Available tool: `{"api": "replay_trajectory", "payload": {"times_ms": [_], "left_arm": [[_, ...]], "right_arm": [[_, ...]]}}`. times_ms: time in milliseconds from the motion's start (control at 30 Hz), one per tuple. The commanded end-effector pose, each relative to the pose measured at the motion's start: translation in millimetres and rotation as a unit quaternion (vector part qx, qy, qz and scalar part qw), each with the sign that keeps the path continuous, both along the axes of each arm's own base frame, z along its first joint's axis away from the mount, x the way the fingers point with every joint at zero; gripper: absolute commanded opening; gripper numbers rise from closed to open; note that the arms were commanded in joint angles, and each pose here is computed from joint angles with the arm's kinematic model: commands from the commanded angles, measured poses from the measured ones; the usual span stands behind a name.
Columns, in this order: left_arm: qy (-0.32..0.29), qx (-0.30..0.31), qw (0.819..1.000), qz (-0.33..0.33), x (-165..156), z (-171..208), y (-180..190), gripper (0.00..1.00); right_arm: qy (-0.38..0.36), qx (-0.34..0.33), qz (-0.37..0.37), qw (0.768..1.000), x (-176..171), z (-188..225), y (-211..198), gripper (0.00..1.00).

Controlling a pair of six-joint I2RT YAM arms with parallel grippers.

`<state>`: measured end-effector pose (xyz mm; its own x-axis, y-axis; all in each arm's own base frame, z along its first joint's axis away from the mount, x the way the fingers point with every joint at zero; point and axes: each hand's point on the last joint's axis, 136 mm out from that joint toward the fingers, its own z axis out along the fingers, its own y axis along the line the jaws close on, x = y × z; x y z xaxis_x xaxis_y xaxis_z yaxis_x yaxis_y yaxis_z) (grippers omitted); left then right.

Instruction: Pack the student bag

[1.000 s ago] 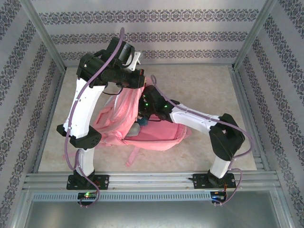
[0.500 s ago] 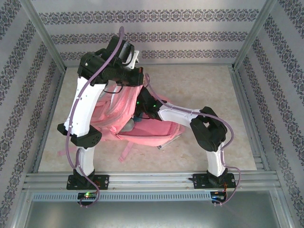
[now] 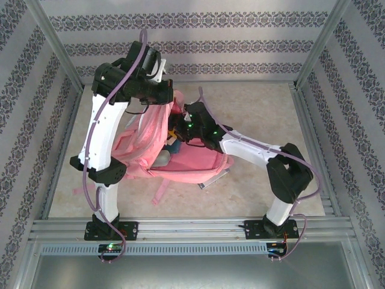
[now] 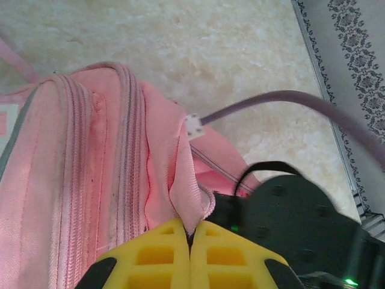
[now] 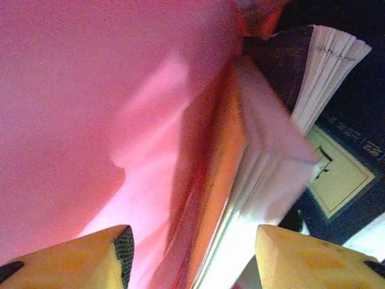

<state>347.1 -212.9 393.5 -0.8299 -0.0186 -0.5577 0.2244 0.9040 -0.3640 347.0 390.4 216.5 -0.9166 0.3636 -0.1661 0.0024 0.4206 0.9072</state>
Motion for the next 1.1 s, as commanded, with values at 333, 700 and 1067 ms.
{"api": "replay_trajectory", "payload": {"times_ms": [333, 700, 1067], "left_arm": [[-0.03, 0.039, 0.989, 0.138, 47, -4, 53, 0.0], [0.002, 0.058, 0.976, 0.211, 110, -57, 71, 0.0], [0.094, 0.046, 0.992, 0.067, 89, -115, -16, 0.29]], "right_arm": [[-0.096, -0.111, -0.007, 0.989, -36, 46, -110, 0.54], [-0.069, -0.183, -0.074, 0.978, -68, 24, -206, 0.53], [0.034, -0.263, -0.028, 0.964, -87, -67, -232, 0.51]]}}
